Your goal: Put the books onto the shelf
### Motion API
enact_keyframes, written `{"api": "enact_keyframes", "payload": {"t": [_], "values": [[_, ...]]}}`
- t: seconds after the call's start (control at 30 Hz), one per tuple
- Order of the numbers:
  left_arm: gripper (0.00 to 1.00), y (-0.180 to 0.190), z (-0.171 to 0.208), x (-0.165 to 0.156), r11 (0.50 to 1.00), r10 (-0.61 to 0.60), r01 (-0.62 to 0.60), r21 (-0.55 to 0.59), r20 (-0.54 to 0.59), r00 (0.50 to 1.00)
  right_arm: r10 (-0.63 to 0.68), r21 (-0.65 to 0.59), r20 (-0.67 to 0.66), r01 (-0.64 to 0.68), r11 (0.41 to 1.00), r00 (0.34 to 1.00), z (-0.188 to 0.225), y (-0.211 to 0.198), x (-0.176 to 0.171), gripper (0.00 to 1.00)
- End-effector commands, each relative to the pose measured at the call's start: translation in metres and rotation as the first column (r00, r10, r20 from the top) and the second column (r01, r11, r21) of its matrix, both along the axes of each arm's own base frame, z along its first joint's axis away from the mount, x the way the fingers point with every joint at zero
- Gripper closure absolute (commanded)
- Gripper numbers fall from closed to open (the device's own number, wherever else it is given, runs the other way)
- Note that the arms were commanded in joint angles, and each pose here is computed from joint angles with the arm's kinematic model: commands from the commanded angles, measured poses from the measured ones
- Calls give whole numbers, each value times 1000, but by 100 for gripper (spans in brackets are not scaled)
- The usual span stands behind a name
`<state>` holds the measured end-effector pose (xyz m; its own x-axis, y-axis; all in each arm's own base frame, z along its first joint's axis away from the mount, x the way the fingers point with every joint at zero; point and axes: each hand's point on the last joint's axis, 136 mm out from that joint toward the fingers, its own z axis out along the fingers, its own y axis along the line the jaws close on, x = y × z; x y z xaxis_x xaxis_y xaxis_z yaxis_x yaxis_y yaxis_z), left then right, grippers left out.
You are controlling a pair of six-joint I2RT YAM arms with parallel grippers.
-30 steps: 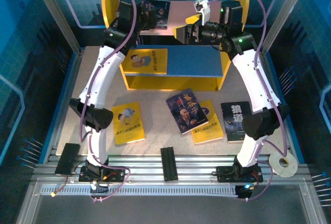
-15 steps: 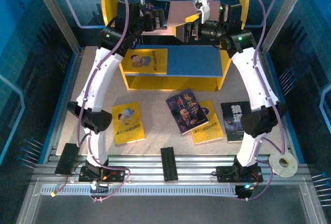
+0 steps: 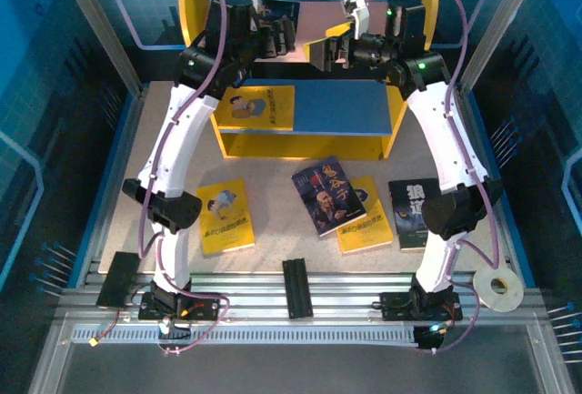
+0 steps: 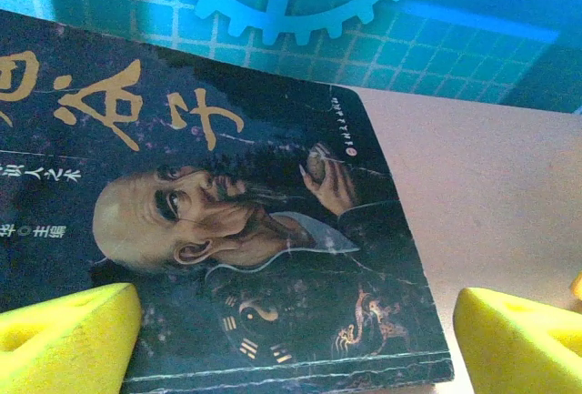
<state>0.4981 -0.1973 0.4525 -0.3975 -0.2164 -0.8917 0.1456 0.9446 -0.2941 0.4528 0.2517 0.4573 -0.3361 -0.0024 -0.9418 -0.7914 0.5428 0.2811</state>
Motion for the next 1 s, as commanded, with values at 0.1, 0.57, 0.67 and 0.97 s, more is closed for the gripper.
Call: {"api": "enact_keyframes", "payload": {"t": [0.1,0.57,0.67,0.97], "values": [[14,-15,-75,-7,997,-30,46,61,-246,969,-19,-8,-140,19,1000,990,-34,-8,6,0],[12,-41,-81,-20,987,-149,158,8,-292,945,-27,-2,-153,28,1000,988,-39,-13,8,0],[12,-47,-78,-22,985,-170,173,-15,-285,943,-29,1,-152,29,1000,988,-39,-14,8,0],[12,-58,-71,-28,980,-199,194,-42,-272,941,-30,7,-152,31,999,988,-39,-18,9,0]]}}
